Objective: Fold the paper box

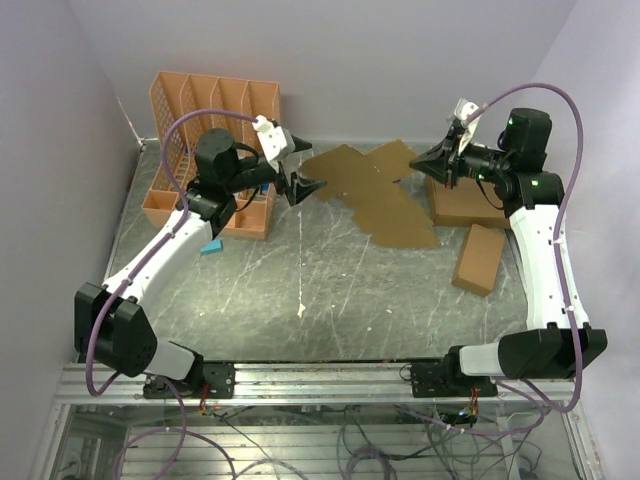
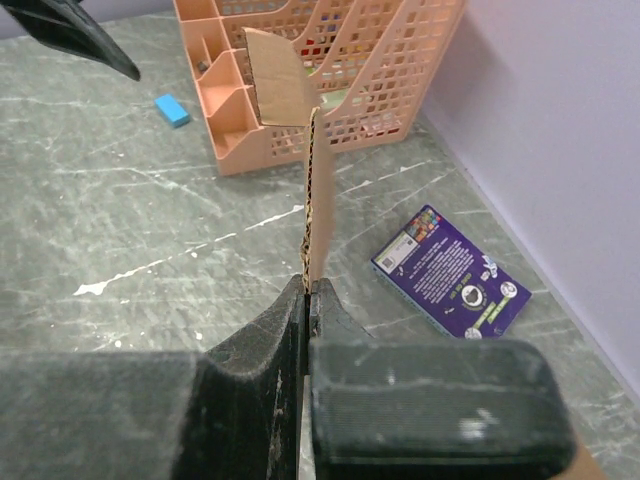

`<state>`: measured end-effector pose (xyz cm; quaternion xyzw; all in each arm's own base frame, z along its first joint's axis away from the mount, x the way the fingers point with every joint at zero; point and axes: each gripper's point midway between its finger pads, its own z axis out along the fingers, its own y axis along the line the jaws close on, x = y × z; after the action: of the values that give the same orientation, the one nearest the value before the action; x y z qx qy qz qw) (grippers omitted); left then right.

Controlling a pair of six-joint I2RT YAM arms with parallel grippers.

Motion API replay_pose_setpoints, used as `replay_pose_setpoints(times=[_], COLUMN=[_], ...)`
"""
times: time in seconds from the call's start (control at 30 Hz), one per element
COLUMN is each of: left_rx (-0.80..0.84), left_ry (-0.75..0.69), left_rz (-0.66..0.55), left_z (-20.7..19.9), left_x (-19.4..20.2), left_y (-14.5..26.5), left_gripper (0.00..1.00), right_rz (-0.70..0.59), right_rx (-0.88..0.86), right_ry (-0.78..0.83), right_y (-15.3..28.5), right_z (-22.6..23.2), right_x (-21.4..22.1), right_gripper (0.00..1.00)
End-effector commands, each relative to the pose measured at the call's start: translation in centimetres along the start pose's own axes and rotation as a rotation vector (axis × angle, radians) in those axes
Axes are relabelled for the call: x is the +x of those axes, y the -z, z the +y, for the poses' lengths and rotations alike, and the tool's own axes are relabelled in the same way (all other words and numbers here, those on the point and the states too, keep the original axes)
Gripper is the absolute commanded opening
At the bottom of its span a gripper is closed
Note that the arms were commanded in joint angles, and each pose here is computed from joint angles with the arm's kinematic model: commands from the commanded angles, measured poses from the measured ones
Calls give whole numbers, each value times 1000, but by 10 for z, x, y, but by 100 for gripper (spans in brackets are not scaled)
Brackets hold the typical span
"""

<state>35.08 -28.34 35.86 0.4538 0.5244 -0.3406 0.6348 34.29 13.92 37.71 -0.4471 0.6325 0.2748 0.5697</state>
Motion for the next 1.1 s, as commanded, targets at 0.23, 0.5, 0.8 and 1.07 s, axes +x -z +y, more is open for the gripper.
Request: replay_pose_setpoints(times=[0.23, 0.5, 0.8, 1.07], left_rx=[196, 288, 206, 15], left_ry=[-192, -75, 8, 264], left_rz=[-6, -20, -2, -157], left_z=[-14, -31, -22, -41], left_x=[11, 28, 26, 1], left_y=[-12, -19, -23, -4], left_gripper=[91, 61, 7, 7], right_rz=[-21, -20, -10, -12], right_rx=[-93, -112, -118, -115], right_ry=[50, 59, 42, 11], right_y=[-3, -5, -9, -12], right_z=[32, 37, 38, 44], right_x=[-17, -16, -9, 6], right_gripper=[0, 0, 0, 37])
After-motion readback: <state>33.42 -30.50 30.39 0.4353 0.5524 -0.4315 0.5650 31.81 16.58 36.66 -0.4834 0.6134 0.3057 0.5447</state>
